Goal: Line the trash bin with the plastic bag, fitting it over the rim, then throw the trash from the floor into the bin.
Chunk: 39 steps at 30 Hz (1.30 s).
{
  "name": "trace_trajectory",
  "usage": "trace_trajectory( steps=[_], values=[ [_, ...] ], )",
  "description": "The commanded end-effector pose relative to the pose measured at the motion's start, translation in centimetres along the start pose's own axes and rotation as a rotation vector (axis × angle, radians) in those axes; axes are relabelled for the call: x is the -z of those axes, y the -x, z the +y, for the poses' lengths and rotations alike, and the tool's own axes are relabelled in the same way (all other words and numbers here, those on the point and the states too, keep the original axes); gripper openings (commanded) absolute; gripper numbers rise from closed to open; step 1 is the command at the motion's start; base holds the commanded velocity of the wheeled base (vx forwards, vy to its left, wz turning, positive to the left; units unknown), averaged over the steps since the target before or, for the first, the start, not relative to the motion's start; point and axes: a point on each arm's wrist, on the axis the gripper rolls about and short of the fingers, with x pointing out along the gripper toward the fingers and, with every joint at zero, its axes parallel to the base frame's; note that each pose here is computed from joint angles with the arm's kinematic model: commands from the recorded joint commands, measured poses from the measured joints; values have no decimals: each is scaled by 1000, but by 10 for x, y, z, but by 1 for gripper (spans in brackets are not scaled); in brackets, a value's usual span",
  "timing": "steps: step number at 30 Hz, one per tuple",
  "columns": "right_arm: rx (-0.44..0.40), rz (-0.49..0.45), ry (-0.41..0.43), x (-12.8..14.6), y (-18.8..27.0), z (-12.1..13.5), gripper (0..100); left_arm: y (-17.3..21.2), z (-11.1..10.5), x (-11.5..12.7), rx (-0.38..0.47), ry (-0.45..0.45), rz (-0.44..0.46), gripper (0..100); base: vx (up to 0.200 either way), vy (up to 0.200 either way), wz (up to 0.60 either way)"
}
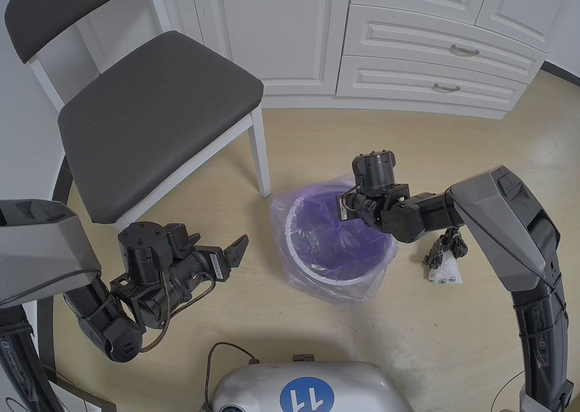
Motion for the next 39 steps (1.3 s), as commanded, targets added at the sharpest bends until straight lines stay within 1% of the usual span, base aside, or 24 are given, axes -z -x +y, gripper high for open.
trace_trajectory(
  steps=[1, 6, 8, 9, 11, 13, 17, 18, 20, 21, 23, 25, 26, 27, 28, 29, 30, 31, 32, 33, 34, 35, 39],
  values=[
    [-17, 27, -20, -1, 4, -2, 0, 0, 0, 1, -1, 1, 3, 100, 0, 0, 0],
    [-80, 116, -80, 8, 5, -2, 0, 0, 0, 1, -1, 1, 4, 100, 0, 0, 0],
    [-112, 151, -123, 7, 9, -3, 0, 1, 0, 1, -1, 1, 4, 100, 0, 0, 0],
    [-117, 156, -129, 6, 10, -3, 0, 1, 0, 1, -1, 1, 4, 100, 0, 0, 0],
    [-168, 189, -192, -6, 23, -9, 0, 3, -1, 0, 3, 0, 0, 100, 0, 0, 0],
    [-187, 204, -225, -17, 35, -15, 0, 5, -1, -2, 6, 1, -4, 100, 0, 0, 0],
    [-182, 215, -235, -26, 53, -24, 0, 13, -4, -9, 21, 3, -33, 100, 0, 0, 0],
    [-177, 216, -237, -30, 68, -31, 0, 19, -7, -12, 35, 2, -48, 100, 0, 0, 0],
    [-176, 223, -235, -29, 85, -37, 0, 26, -11, -15, 53, 4, -69, 100, 0, 0, 0],
    [-176, 223, -235, -29, 85, -37, 0, 26, -11, -15, 53, 4, -69, 100, 0, 0, 0],
    [-170, 222, -236, -29, 117, -48, 0, 39, -17, -18, 89, 3, -118, 100, 0, 0, 0],
    [-168, 207, -242, -27, 142, -58, 0, 49, -22, -22, 114, -2, -137, 100, 0, 0, 0],
    [-168, 207, -242, -27, 142, -58, 0, 49, -22, -22, 114, -2, -137, 100, 0, 0, 0],
    [-169, 192, -245, -25, 160, -64, 100, 57, -26, -28, 129, -2, -153, 100, 0, 0, 0],
    [-167, 178, -249, -21, 177, -70, 100, 65, -29, -34, 149, -1, -178, 100, 0, 0, 0],
    [-167, 178, -249, -21, 177, -70, 100, 65, -29, -34, 149, -1, -178, 100, 0, 0, 0],
    [-160, 131, -264, -16, 215, -87, 100, 80, -32, -47, 180, 3, -231, 100, 0, 0, 0],
    [-160, 131, -264, -16, 215, -87, 100, 80, -32, -47, 180, 3, -231, 100, 0, 0, 0],
    [-135, 81, -282, -12, 248, -104, 100, 90, -35, -54, 201, 6, -262, 100, 0, 0, 0],
    [-121, 62, -292, -10, 261, -111, 100, 93, -36, -57, 207, 7, -274, 100, 0, 0, 0],
    [-121, 62, -292, -10, 261, -111, 100, 93, -36, -57, 207, 7, -274, 100, 0, 0, 0],
    [-92, 22, -314, -3, 288, -127, 100, 99, -37, -62, 214, -5, -299, 100, 0, 0, 0],
    [-24, -74, -353, 11, 336, -155, 100, 110, -35, -66, 211, -36, -325, 100, 0, 0, 0]
  ],
)
